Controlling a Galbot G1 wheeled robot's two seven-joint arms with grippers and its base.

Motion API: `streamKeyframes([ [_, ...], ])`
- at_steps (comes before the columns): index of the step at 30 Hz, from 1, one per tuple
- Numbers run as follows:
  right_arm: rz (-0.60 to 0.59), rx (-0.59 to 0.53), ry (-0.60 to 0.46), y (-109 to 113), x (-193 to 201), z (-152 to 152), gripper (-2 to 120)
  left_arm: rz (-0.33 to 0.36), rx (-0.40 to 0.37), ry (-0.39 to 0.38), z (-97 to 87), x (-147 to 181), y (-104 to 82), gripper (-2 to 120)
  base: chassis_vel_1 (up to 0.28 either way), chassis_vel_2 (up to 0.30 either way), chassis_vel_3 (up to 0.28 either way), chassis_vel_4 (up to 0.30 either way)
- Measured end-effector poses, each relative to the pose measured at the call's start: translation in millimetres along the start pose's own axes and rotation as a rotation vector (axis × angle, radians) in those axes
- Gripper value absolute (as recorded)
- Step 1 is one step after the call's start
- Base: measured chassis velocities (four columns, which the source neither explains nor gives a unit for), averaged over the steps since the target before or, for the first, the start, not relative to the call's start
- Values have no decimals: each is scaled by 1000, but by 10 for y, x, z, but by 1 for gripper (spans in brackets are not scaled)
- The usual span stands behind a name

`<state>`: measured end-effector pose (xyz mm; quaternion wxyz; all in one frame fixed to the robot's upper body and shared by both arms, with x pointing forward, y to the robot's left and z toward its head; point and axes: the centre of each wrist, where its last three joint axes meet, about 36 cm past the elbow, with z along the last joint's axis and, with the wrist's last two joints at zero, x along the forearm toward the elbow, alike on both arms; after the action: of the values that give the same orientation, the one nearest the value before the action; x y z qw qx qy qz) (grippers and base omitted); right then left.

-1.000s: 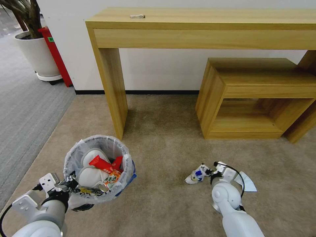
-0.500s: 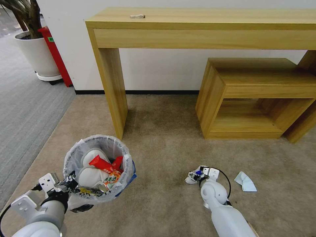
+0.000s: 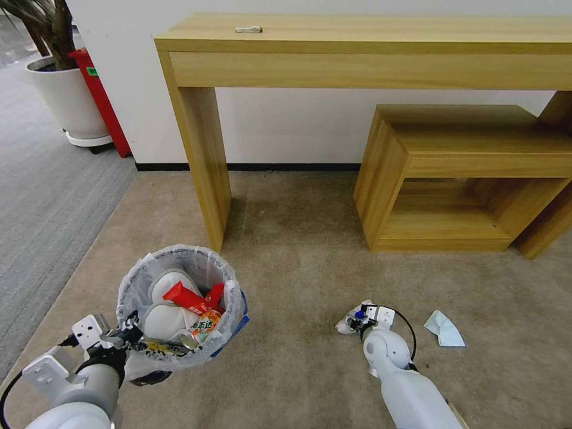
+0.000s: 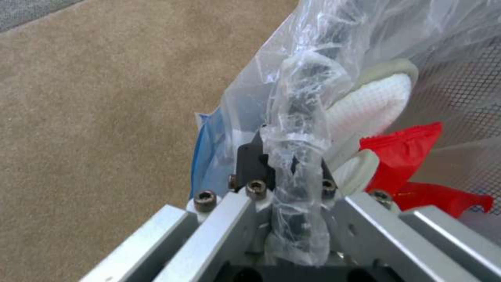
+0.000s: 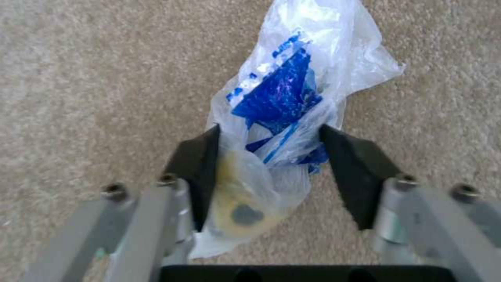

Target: Pick up the trash bin and place the garbage on the floor into it.

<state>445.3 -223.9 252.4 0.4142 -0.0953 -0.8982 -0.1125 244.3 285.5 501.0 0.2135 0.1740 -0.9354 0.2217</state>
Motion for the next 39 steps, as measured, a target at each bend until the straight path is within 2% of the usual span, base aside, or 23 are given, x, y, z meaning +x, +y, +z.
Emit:
streamKeyframes([
  [2,-1,4,-5,-7,-30,2,35,-1,0,1,6,-5,-1,1,0,0,0,0],
  [4,-2,6,-7,-9,-35,5,32,-1,0,2,7,-7,-1,1,0,0,0,0],
  [6,-5,12,-18,-16,-43,13,21,0,1,1,10,-13,-6,1,0,0,0,0],
  [8,-6,13,-20,-19,-43,13,17,0,1,2,11,-14,-8,1,0,0,0,0],
  [11,-14,18,-38,-29,-2,19,4,0,1,4,22,-19,-14,1,0,0,0,0],
  [16,-44,15,-75,-8,141,-14,0,-3,1,7,38,-27,-16,1,0,0,0,0],
  [19,-88,12,-134,19,319,-39,0,-4,1,12,57,-34,-22,1,0,0,0,0],
  [20,-139,4,-193,29,431,-50,0,-6,-1,15,68,-38,-25,1,0,0,0,0],
  [21,-139,4,-193,29,431,-50,0,-6,-1,15,68,-38,-25,1,0,0,0,0],
  [22,-226,-6,-274,44,566,-75,0,-7,-2,18,81,-45,-27,1,0,0,0,0],
  [23,-264,-9,-309,48,618,-90,0,-8,-3,21,89,-48,-28,1,0,0,0,0],
  [24,-391,-19,-412,74,764,-139,0,-8,-5,27,112,-58,-36,1,0,0,0,0],
  [25,-391,-19,-412,74,764,-139,0,-8,-5,27,112,-58,-36,1,0,0,0,0],
  [26,-532,-35,-523,117,874,-189,0,-6,-3,36,144,-67,-54,1,0,0,0,0],
  [27,-574,-39,-558,132,901,-204,0,-4,-2,39,154,-69,-60,1,0,0,0,0],
  [28,-767,-40,-701,208,1011,-301,0,2,0,54,204,-79,-95,1,0,0,0,0],
  [29,-767,-40,-701,208,1011,-301,0,2,0,54,204,-79,-95,1,0,0,0,0],
  [31,-922,-19,-806,285,1090,-410,0,5,-2,65,248,-86,-124,1,0,0,0,0],
  [32,-1051,14,-866,342,1128,-484,0,10,-2,74,284,-89,-152,1,0,0,0,0],
  [33,-1051,14,-866,342,1128,-484,0,10,-2,74,284,-89,-152,1,0,0,0,0],
  [36,-1333,138,-918,412,1133,-569,0,36,-5,84,356,-79,-232,1,0,0,0,0],
  [37,-1333,138,-918,412,1133,-569,0,36,-5,84,356,-79,-232,1,0,0,0,0],
  [39,-1434,204,-920,445,1064,-527,0,49,-7,88,396,-70,-281,1,0,0,0,0],
])
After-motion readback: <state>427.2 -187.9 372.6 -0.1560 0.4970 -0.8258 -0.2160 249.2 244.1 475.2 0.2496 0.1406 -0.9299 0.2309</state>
